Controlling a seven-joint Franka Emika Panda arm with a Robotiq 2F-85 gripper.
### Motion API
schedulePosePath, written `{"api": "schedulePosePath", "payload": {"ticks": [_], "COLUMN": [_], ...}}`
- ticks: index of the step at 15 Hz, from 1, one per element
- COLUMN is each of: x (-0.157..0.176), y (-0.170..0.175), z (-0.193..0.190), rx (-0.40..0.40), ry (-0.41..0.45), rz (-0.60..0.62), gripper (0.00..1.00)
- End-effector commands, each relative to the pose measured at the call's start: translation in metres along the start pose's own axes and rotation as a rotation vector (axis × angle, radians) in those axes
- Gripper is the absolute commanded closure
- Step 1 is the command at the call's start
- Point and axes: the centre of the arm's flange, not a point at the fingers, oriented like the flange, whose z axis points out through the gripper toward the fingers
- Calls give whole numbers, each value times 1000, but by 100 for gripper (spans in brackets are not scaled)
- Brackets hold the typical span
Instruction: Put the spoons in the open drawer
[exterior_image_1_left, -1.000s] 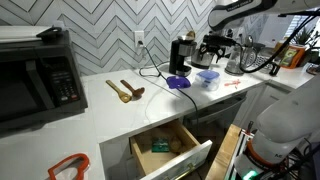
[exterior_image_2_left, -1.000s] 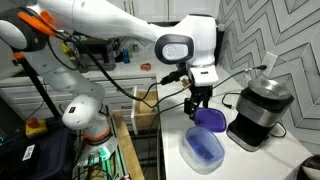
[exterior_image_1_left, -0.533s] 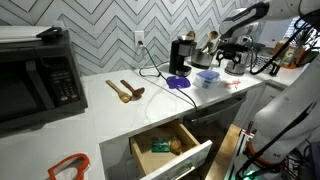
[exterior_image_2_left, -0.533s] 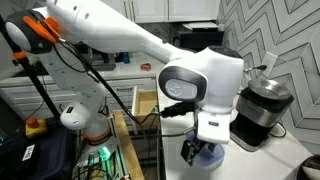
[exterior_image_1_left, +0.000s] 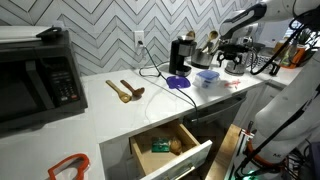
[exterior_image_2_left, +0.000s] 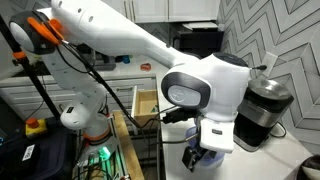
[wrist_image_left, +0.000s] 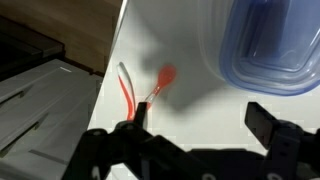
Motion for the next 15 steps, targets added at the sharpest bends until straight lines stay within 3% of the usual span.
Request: {"api": "schedulePosePath", "payload": {"ticks": [1,8,15], "x": [19,67,76], "y": [7,53,53], "z": [13,52,103], "rx": [-6,-43,35], "ry": [-26,-26,-179], "rz": [-4,24,68], "gripper": [0,0,0]}}
